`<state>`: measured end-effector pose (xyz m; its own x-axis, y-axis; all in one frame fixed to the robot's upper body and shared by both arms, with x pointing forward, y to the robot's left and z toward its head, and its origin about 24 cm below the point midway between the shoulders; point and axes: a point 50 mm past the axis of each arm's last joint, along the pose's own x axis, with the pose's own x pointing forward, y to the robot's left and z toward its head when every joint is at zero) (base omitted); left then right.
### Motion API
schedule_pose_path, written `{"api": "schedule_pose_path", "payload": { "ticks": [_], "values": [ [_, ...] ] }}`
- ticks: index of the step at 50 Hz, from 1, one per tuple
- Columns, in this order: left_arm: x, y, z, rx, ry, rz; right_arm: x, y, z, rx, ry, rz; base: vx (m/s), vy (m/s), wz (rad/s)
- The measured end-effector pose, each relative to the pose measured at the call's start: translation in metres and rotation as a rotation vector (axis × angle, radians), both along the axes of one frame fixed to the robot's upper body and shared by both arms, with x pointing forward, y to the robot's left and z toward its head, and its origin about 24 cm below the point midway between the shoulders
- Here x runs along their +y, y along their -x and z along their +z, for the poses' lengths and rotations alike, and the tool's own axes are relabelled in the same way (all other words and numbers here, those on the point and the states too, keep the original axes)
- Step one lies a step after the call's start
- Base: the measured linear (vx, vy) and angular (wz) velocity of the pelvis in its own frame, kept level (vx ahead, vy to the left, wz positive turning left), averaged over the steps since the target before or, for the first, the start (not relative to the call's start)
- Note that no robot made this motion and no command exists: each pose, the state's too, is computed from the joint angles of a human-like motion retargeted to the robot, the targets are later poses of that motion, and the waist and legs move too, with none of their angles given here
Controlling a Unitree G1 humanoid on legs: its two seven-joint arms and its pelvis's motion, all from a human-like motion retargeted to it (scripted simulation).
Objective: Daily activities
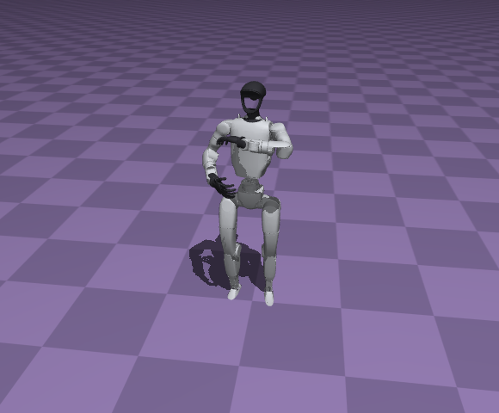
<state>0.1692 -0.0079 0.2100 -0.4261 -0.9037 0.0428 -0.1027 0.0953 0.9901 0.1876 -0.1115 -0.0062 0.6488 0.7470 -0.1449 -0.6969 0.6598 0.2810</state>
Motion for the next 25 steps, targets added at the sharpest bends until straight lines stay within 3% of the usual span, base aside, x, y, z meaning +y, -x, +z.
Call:
{"api": "schedule_pose_path", "payload": {
  "ticks": [12,25],
  "values": [
    [0.028,-0.024,-0.023,0.290,0.051,0.273,0.010,-0.002,0.015,-0.095,0.030,0.093,0.00,0.00,0.00],
    [0.115,-0.046,-0.173,1.063,-0.018,1.042,0.016,-0.021,0.033,-0.303,0.211,0.204,0.01,-0.01,0.00]
  ]
}}
